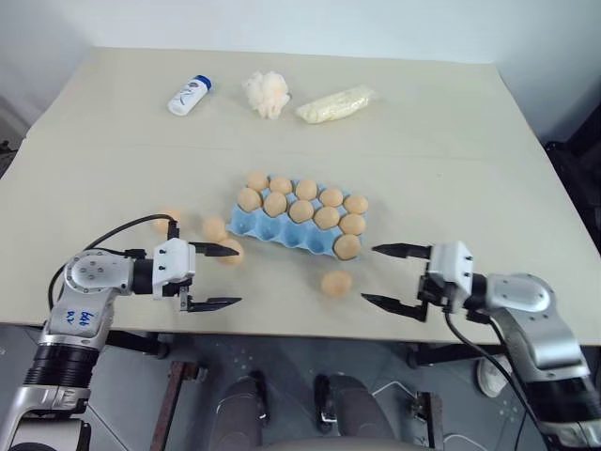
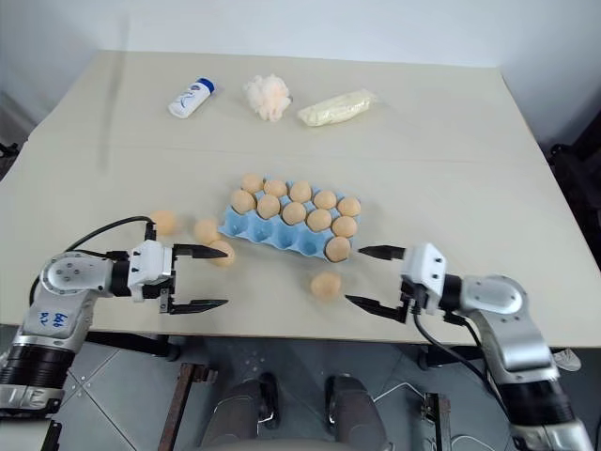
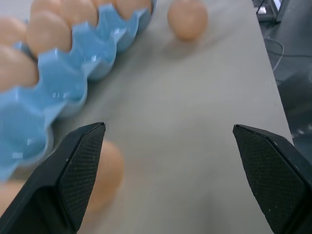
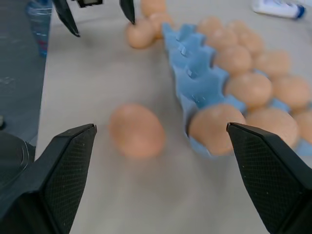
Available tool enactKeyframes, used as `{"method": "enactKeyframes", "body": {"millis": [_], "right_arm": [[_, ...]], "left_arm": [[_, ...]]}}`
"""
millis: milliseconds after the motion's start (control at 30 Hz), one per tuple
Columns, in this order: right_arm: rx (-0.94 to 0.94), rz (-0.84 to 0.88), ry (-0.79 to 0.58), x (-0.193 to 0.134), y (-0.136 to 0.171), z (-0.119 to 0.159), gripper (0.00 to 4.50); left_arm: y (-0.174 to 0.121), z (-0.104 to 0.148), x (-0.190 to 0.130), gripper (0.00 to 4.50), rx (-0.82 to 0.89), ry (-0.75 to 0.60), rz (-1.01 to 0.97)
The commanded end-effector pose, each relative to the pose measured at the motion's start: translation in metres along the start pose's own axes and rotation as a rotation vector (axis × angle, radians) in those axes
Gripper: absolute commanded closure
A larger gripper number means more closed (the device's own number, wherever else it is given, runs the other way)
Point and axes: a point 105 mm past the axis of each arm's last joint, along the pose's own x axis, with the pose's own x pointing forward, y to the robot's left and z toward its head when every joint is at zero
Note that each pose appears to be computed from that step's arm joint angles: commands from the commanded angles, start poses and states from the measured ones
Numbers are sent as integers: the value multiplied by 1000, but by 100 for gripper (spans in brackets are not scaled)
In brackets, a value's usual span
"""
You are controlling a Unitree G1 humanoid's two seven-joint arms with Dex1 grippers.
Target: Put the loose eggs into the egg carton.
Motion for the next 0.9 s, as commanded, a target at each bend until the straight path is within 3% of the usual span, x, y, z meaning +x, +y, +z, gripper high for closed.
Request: {"method": "enactKeyframes", "body": {"millis": [33, 333, 433, 633, 767, 900], "right_arm": [[-13, 78, 0, 15, 6, -4, 0], [22, 183, 3, 42, 17, -18, 0], [37, 178, 8, 44, 15, -22, 59], [41, 188, -23, 49, 16, -19, 260], [47, 111, -158, 58, -7, 26, 272], [61, 64, -139, 63, -31, 33, 272]], "left_arm": [[-1, 3, -6, 4, 10, -12, 21], [3, 3, -11, 4, 26, -4, 73], [4, 4, -12, 0, 29, -4, 83], [7, 5, -15, 0, 36, -4, 104], [7, 1, -21, 0, 21, 6, 137], [6, -1, -20, 0, 13, 6, 146]]}}
